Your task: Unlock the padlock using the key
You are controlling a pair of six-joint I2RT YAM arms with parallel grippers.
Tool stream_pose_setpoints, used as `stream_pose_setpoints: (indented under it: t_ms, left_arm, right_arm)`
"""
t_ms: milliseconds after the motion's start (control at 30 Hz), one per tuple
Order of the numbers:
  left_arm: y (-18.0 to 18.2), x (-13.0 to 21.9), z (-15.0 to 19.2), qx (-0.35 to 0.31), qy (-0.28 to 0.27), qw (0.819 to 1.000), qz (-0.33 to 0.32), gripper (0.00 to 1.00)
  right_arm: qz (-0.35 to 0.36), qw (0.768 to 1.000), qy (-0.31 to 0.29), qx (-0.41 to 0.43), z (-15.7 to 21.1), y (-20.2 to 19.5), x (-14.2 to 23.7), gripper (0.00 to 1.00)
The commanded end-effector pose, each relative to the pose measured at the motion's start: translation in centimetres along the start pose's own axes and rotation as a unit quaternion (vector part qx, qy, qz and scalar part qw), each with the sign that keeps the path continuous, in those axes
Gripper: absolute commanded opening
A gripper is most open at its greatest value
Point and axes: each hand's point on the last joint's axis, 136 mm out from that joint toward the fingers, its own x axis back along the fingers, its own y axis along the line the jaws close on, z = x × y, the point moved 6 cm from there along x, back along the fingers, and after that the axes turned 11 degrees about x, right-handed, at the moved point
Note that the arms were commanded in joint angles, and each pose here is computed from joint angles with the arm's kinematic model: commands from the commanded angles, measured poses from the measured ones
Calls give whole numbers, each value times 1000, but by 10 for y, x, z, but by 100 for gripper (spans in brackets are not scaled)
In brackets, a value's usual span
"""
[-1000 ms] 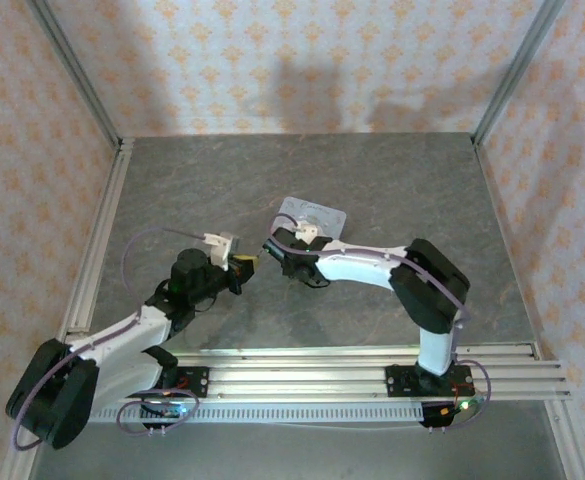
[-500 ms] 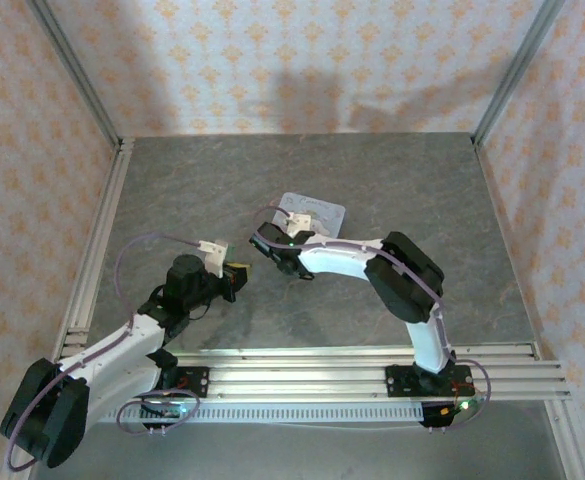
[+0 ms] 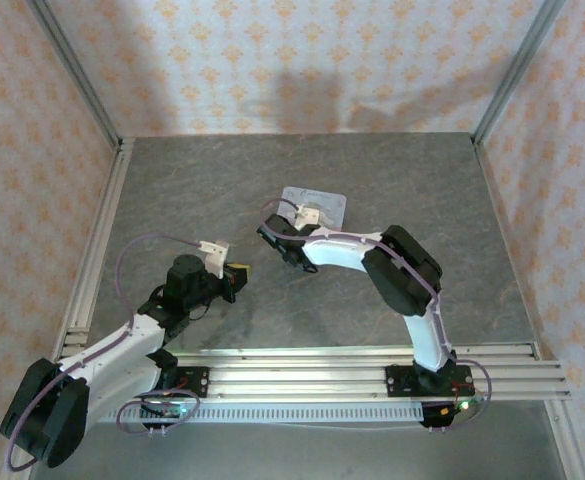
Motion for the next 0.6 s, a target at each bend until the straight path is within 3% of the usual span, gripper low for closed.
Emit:
stream_pose_setpoints:
  t_ms: [0, 233, 400, 567]
  left_arm:
    - [3, 1, 2, -9, 4, 1000, -3, 0]
    - [4, 0, 2, -12, 5, 1000, -5, 0]
    - [4, -2, 3, -14, 8, 1000, -5, 0]
    - [3, -1, 3, -15, 10, 1000, 0, 0]
  right_arm:
    - [9, 1000, 1, 2, 0, -2, -11, 41]
    - [10, 1000, 7, 1, -4, -5, -22, 36]
    - [-1, 1000, 7, 9, -9, -4, -23, 13]
    - [-35, 999, 12, 23, -13, -3, -14, 0]
